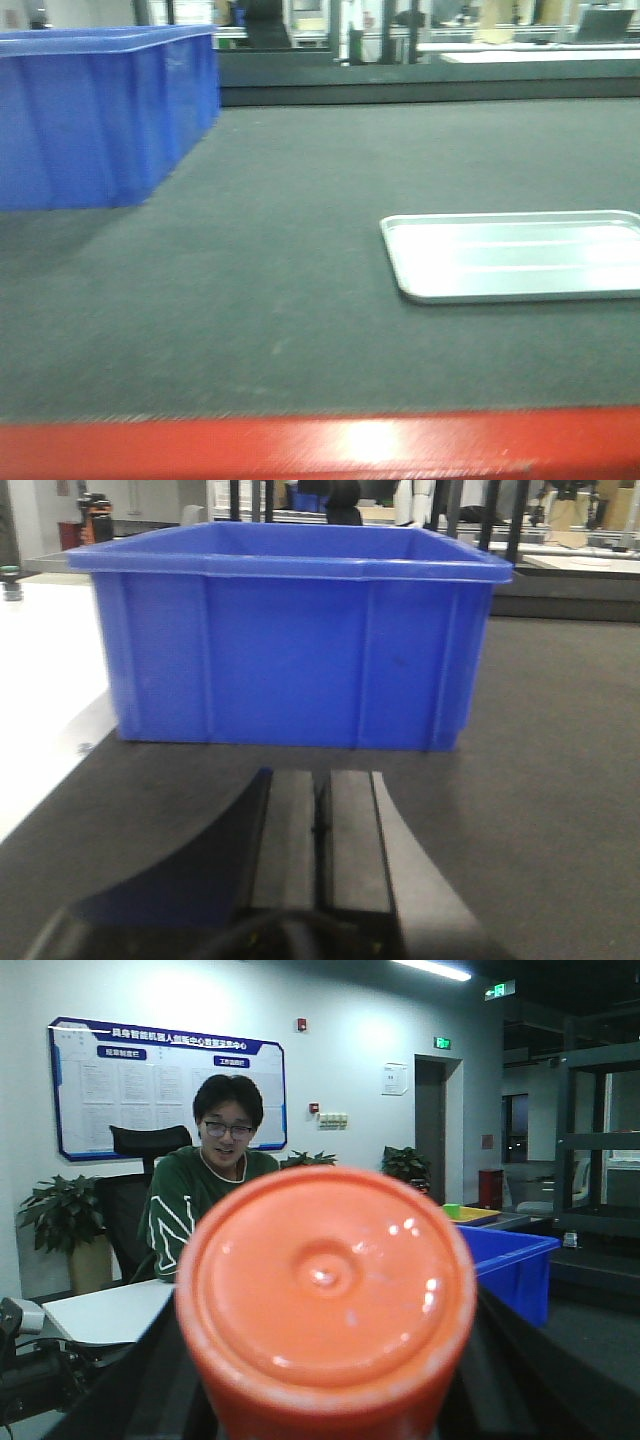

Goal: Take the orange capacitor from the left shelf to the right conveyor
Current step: 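Move the right gripper over the silver tray on the conveyor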

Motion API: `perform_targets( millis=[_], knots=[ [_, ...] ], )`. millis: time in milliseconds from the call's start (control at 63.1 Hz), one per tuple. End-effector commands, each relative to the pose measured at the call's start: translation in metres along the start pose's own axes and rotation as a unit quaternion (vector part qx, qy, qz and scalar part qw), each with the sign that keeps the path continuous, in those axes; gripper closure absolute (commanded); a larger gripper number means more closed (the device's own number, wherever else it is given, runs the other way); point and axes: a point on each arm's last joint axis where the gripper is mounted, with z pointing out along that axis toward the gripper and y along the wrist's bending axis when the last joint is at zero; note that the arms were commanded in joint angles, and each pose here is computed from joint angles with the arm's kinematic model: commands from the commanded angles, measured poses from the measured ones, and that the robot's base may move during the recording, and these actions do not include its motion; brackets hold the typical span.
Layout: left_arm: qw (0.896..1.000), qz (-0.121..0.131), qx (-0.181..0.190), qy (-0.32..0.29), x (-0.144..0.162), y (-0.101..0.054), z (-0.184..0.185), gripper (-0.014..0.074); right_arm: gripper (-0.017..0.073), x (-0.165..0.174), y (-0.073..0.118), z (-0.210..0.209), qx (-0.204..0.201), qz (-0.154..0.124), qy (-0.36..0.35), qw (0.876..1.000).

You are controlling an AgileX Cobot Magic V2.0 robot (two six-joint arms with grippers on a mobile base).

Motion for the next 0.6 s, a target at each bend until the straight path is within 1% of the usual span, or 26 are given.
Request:
perform_targets(
  millis=[0,491,586],
  knots=[
    [0.999,-0.002,0.003,-0.039,-0.0013,-0.0004,-0.0004,0.072,0.051,-0.0131,-0.0022,0.0014,0.016,-0.004,-0.037,0.999],
    [0.999,-0.002,0.003,-0.039,-0.0013,-0.0004,-0.0004,0.072,0.051,-0.0131,-0.0022,0.0014,0.016,-0.004,-0.037,0.999],
    [0.999,-0.002,0.003,-0.039,-0.0013,-0.0004,-0.0004,0.072,0.051,-0.0148,-0.0031,0.0012,0.021,-0.004,-0.047,0.999]
  ],
)
